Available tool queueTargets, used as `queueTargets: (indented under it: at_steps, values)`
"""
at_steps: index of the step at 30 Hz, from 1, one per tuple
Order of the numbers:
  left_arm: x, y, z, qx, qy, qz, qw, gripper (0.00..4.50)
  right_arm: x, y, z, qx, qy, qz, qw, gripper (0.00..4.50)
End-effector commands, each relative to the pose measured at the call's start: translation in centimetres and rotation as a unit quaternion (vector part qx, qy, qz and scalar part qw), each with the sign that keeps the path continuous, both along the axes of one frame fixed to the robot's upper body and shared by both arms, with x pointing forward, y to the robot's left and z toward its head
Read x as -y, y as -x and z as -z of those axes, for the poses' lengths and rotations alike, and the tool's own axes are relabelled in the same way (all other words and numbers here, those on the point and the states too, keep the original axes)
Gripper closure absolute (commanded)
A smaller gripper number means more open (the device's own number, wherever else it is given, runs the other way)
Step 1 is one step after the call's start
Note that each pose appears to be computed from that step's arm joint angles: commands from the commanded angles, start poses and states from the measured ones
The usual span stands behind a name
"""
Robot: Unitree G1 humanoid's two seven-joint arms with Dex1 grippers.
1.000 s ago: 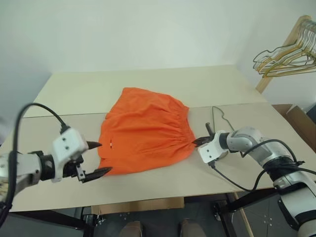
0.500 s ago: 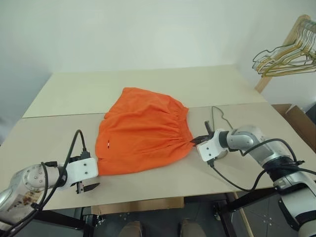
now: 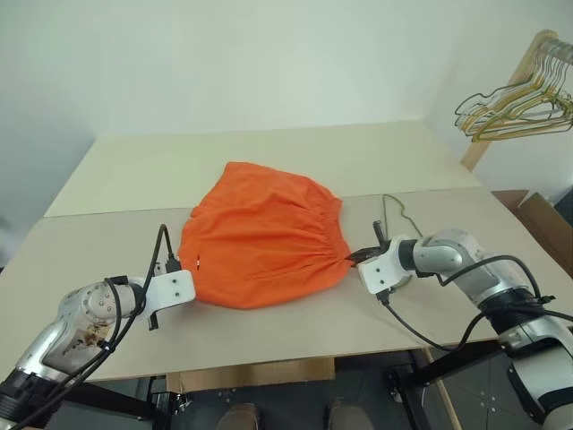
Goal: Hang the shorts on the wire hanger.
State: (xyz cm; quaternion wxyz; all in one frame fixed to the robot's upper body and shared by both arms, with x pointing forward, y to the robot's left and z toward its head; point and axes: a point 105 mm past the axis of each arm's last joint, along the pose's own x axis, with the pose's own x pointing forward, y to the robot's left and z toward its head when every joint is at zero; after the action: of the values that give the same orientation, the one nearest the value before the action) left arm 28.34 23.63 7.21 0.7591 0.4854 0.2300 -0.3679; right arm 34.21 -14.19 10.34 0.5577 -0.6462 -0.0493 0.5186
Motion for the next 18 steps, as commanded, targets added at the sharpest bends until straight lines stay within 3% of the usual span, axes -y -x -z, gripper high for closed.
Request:
queueTargets:
  at_steps: [1,4,9,18]
  values:
    - [0.0,-0.7,-2.5,0.03,0.016,0.011,0.999,4.49,-0.1,-0.3,-1.7,0.021,-0.017,0.002,1.0,4.5]
    - [0.3,0.9,-3.6,-0.014,0.034,0.056,0.998,4.49,0.1,-0.3,-1.7,0.02,-0.018,0.004,1.0,4.5]
    - [1.2,6.6,-5.2,-0.125,0.049,0.158,0.978,4.49,0.8,0.2,-1.6,0.013,-0.023,-0.005,1.0,4.5]
    - [4.6,13.7,-4.4,-0.198,0.083,0.206,0.955,4.49,1.7,4.9,-0.6,-0.072,-0.029,-0.085,0.993,4.5]
